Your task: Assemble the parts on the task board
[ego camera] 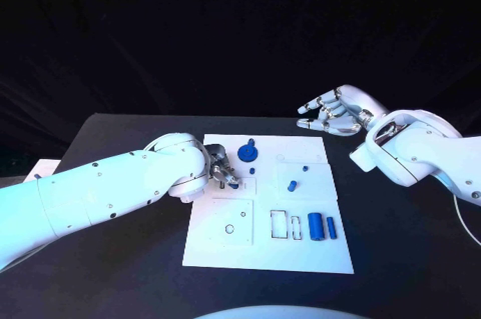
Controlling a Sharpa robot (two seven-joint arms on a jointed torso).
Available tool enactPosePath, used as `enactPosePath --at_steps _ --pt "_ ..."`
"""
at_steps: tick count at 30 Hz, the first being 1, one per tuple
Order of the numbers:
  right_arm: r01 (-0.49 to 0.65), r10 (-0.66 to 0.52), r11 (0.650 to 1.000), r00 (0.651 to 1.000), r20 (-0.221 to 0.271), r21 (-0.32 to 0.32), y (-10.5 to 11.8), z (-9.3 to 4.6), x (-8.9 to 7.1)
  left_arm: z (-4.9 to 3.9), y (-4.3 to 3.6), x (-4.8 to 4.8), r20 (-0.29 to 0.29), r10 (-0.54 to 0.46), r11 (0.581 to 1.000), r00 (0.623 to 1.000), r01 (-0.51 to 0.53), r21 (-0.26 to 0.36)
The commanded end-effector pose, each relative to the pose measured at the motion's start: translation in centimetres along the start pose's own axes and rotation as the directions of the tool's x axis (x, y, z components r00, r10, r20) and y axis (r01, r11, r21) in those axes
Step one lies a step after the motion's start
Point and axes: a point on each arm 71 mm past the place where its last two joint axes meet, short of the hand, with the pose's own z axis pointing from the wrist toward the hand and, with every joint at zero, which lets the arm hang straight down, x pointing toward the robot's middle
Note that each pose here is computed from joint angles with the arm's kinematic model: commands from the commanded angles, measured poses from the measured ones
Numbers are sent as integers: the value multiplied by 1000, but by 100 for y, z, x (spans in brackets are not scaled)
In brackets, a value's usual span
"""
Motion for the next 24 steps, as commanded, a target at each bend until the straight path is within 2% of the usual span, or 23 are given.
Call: enactPosePath --at_steps 1,15,24 --pt "11 -11 1000 1000 -13 -16 11 -1 14 8 41 55 -31 35 999 999 -36 -27" --pt "11 -11 1000 1000 -13 -15 9 -2 14 12 40 64 -40 44 999 998 -45 -29" --pt "10 -11 1000 1000 -10 -20 17 -7 13 38 32 78 -68 57 998 996 -59 -36"
